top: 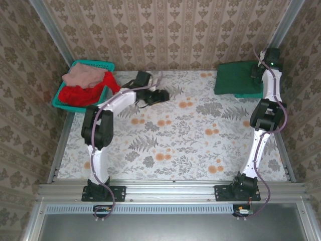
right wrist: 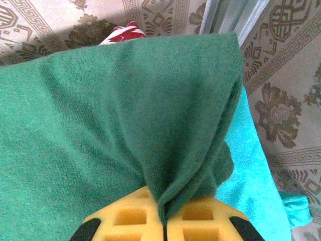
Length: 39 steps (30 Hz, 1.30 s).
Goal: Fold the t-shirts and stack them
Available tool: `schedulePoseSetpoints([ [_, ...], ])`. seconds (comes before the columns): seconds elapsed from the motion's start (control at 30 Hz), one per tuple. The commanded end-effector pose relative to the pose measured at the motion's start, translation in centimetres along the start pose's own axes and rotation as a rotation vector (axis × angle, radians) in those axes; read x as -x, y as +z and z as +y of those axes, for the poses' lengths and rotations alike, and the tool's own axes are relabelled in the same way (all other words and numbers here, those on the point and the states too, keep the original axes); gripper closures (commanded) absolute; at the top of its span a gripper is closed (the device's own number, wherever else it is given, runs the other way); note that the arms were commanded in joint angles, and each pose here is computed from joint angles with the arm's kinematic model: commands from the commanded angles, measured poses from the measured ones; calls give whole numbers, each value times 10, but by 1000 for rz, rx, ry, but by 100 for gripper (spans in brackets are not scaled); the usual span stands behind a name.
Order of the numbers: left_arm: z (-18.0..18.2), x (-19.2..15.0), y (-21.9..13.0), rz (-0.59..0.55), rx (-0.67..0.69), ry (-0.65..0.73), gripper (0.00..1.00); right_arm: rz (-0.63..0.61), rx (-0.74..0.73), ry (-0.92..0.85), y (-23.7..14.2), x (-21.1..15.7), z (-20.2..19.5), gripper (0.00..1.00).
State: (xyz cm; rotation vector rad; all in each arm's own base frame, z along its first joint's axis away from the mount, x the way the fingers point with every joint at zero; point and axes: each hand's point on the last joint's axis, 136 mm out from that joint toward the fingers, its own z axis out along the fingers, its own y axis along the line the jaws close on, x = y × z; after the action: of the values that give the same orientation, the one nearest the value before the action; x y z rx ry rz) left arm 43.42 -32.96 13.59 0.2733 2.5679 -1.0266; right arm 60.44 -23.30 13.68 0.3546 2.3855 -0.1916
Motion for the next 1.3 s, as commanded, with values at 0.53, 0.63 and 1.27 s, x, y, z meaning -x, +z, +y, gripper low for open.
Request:
schedulePoseSetpoints([
  [0.53, -68, 48, 88, -141, -199, -25, 28, 223, 32, -30, 49, -78, 34, 100],
  [0.63, -50, 45, 70, -153, -173, -40, 28, 257, 87, -73, 52, -85, 67, 100],
  [1.27, 58, 32, -11, -261, -101, -185, 28, 453, 227, -200, -21, -144, 247, 100],
])
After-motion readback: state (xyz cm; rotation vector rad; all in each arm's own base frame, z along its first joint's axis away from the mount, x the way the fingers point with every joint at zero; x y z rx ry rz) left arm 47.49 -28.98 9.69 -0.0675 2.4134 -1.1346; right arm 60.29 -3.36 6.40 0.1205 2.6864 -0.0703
